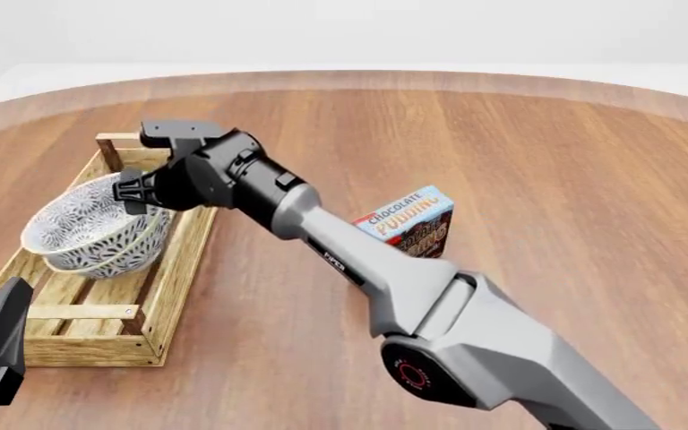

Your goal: Stack the left bowl on the right bowl and place them in the tray.

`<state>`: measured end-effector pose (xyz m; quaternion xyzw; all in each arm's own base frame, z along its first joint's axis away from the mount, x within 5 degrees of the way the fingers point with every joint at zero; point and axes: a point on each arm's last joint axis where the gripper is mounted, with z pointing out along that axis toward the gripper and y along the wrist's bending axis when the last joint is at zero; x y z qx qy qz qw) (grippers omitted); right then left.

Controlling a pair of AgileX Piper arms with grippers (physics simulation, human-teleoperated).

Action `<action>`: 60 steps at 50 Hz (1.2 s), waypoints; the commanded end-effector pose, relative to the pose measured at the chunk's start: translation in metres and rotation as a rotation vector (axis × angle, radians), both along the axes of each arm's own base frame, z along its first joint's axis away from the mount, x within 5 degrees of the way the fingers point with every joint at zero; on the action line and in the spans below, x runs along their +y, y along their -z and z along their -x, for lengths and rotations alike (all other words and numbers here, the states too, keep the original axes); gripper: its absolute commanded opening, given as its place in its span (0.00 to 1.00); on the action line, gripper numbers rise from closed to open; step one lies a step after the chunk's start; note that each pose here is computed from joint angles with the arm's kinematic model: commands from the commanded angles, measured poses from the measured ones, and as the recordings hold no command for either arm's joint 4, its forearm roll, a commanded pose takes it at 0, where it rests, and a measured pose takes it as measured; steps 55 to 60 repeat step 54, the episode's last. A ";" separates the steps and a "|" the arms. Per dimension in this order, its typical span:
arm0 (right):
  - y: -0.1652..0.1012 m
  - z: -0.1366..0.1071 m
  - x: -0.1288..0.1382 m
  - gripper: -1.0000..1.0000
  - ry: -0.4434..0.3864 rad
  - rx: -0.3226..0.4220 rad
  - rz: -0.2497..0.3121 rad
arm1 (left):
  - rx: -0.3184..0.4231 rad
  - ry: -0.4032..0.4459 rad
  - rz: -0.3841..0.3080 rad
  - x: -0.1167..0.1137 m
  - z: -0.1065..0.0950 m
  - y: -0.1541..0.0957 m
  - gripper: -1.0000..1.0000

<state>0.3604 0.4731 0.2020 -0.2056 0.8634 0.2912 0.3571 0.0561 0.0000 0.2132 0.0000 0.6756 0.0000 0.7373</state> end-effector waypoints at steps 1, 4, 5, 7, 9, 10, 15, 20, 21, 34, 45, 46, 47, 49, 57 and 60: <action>-0.006 -0.002 -0.003 1.00 0.001 -0.012 -0.009 | 0.000 0.000 0.000 0.000 0.000 0.000 1.00; -0.012 -0.005 -0.005 1.00 0.006 -0.021 -0.017 | 0.000 0.000 0.000 0.000 0.000 0.000 1.00; -0.013 -0.005 -0.006 1.00 0.003 -0.027 -0.012 | 0.000 0.000 0.000 0.000 0.000 0.000 1.00; -0.017 -0.005 -0.007 1.00 0.004 -0.031 -0.020 | 0.000 0.000 0.000 0.000 0.000 0.000 1.00; -0.022 -0.006 -0.008 1.00 0.005 -0.038 -0.024 | 0.000 0.000 0.000 0.000 0.000 0.000 1.00; -0.024 -0.006 -0.009 1.00 0.005 -0.040 -0.025 | 0.000 0.000 0.000 0.000 0.000 0.000 1.00; -0.046 -0.007 -0.016 1.00 0.005 -0.066 -0.038 | 0.000 0.000 0.000 0.000 0.000 0.000 1.00; -0.070 -0.002 -0.020 1.00 0.000 -0.088 -0.058 | 0.000 0.000 0.000 0.000 0.000 0.000 1.00; -0.079 0.002 -0.021 1.00 -0.004 -0.097 -0.068 | 0.000 0.000 0.000 0.000 0.000 0.000 1.00; -0.143 0.054 -0.069 1.00 -0.023 -0.177 -0.174 | 0.000 0.000 0.000 0.000 0.000 0.000 1.00; -0.163 0.127 -0.154 1.00 -0.051 -0.272 -0.251 | 0.000 0.000 0.000 0.000 0.000 0.000 1.00; -0.163 0.130 -0.160 1.00 -0.052 -0.283 -0.252 | 0.000 0.000 0.000 0.000 0.000 0.000 1.00; -0.160 0.136 -0.165 1.00 -0.057 -0.279 -0.254 | 0.000 0.000 0.000 0.000 0.000 0.000 1.00; -0.160 0.143 -0.180 1.00 -0.051 -0.307 -0.268 | 0.000 0.000 0.000 0.000 0.000 0.000 1.00; -0.150 0.154 -0.206 1.00 -0.033 -0.314 -0.263 | 0.000 0.000 0.000 0.000 0.000 0.000 1.00; -0.150 0.154 -0.206 1.00 -0.033 -0.314 -0.263 | 0.000 0.000 0.000 0.000 0.000 0.000 1.00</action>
